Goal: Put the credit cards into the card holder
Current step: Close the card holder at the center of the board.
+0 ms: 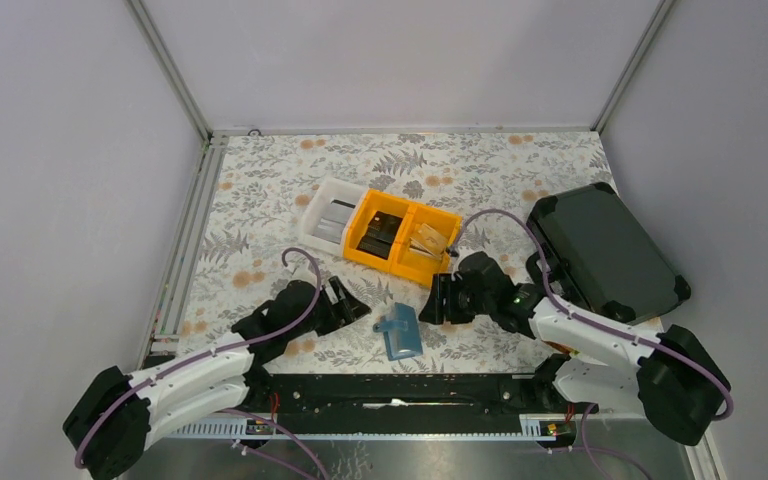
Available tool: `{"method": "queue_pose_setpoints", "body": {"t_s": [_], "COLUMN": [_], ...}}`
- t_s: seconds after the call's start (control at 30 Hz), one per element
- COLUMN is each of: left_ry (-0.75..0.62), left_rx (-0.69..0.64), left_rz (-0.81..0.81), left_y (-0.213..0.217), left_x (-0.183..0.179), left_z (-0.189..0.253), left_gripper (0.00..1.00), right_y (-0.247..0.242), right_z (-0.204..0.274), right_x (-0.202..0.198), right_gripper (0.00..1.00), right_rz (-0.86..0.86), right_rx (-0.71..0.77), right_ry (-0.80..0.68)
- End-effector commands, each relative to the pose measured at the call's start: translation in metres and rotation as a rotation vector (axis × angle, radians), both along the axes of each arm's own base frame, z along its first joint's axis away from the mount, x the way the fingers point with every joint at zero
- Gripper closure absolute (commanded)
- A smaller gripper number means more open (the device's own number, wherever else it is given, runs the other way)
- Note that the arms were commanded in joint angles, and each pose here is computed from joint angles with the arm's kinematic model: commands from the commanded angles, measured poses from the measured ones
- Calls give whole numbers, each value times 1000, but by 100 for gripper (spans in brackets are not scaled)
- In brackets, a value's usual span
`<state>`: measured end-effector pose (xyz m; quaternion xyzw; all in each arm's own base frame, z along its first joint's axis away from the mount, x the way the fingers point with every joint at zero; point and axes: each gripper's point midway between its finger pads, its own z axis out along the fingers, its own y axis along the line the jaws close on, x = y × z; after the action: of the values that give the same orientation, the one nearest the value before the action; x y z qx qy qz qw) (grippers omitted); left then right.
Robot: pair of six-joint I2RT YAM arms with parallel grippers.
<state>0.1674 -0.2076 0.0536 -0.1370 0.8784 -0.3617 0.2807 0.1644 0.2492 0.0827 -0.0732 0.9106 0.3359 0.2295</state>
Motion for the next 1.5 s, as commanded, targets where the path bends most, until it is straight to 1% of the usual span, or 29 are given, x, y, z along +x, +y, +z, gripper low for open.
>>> {"method": "queue_pose_setpoints", "body": {"t_s": [0.0,0.1,0.27,0.33,0.47,0.6,0.7,0.77,0.8,0.9,0.97,1.03,1.13,1.2,1.23,1.3,1.37,1.4,1.43,1.47], "left_ry": [-72,-57,-27,-14,-7,-11,-1,21,38,78,99,118,141,152,156,160,151,136,121,101], "left_rx": [-111,-122,-119,-119,-122,-115,-82,-57,-41,-6,16,42,92,122,133,144,142,142,152,168], "left_rz": [-75,-96,-130,-144,-170,-177,-178,-182,-187,-204,-207,-204,-195,-192,-191,-193,-199,-206,-207,-200], "left_y": [-26,-31,-38,-42,-51,-55,-54,-52,-52,-51,-50,-47,-40,-35,-32,-30,-31,-33,-34,-34], "left_x": [8,6,1,-2,-7,-7,-8,-11,-13,-20,-24,-27,-31,-33,-34,-36,-35,-33,-29,-25], "left_z": [35,33,25,22,19,17,7,-3,-9,-24,-32,-39,-51,-58,-62,-67,-66,-62,-57,-51], "left_gripper": [22,21,17,16,12,11,12,16,20,40,54,64,72,75,75,75,74,71,65,53], "right_y": [12,19,26,27,29,32,34,36,37,39,42,43,44,45,47,50,54,56,57,57], "right_z": [-11,-18,-34,-40,-46,-56,-63,-65,-66,-68,-68,-69,-77,-80,-80,-78,-71,-66,-60,-56], "right_x": [-10,-12,-18,-20,-21,-26,-29,-30,-31,-29,-27,-26,-26,-26,-26,-27,-27,-25,-23,-22], "right_gripper": [44,44,46,42,41,44,45,46,47,50,50,50,48,48,50,59,75,82,90,96], "right_rz": [26,28,53,60,58,72,75,76,78,74,69,66,61,61,65,70,71,69,69,68], "right_rx": [86,129,157,164,180,191,206,222,225,235,249,252,245,251,262,290,329,347,358,358], "right_ry": [66,88,137,150,160,199,226,236,242,244,242,245,258,268,269,279,284,277,265,250]}}
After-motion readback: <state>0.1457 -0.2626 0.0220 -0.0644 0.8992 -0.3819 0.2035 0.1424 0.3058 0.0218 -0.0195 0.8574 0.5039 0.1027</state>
